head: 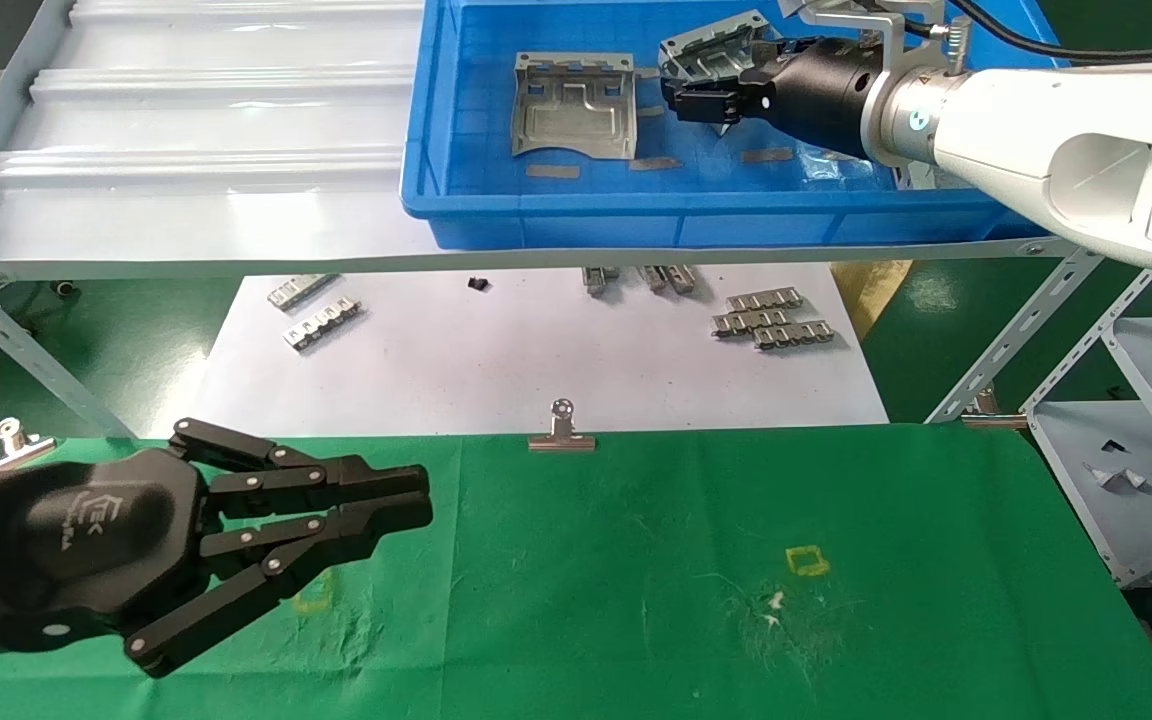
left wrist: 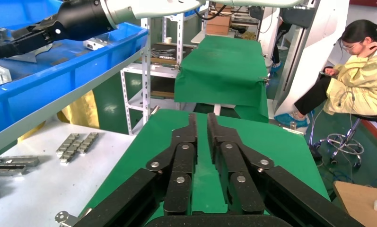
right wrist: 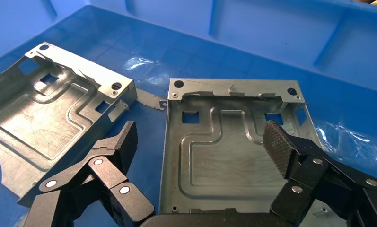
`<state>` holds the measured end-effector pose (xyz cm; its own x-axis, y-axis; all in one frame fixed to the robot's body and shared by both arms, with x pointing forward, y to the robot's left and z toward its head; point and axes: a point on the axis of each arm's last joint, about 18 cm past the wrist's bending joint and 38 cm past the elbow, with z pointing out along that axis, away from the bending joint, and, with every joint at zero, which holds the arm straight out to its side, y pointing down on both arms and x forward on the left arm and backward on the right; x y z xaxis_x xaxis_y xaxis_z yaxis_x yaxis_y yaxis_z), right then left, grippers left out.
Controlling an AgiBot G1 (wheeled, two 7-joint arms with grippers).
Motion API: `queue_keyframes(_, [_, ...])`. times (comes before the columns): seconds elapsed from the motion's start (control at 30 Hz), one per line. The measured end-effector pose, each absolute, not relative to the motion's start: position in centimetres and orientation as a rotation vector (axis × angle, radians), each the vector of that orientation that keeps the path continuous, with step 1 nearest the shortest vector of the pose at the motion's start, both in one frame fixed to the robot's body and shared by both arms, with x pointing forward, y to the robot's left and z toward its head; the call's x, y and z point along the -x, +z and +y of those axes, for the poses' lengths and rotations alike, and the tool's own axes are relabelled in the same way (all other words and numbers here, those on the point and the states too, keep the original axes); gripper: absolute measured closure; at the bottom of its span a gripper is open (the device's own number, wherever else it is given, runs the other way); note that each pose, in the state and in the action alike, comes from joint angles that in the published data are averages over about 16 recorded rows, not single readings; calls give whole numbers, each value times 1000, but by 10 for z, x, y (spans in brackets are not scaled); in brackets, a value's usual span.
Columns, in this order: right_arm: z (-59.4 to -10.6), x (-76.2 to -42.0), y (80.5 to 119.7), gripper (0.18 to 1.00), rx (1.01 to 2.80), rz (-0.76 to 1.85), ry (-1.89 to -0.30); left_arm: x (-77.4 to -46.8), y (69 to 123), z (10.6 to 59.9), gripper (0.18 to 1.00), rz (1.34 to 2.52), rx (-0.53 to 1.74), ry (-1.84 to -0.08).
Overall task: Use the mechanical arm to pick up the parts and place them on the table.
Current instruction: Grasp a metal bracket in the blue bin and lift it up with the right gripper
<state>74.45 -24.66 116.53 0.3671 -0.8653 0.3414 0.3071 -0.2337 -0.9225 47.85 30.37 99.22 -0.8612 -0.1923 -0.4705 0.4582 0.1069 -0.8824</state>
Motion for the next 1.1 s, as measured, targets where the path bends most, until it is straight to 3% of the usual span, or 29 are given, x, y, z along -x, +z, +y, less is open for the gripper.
queue_keyframes(0.3, [-238, -746, 1169, 261, 1431, 540, -1238, -479, 992, 304, 902, 1916, -258, -1805])
queue_keyframes(0.53, [-232, -748, 1168, 357, 1455, 533, -1253, -479, 992, 304, 766, 1916, -258, -1805])
queue_keyframes(1.1, [-226, -751, 1161, 743, 1487, 552, -1255, -479, 992, 304, 350, 1916, -258, -1805])
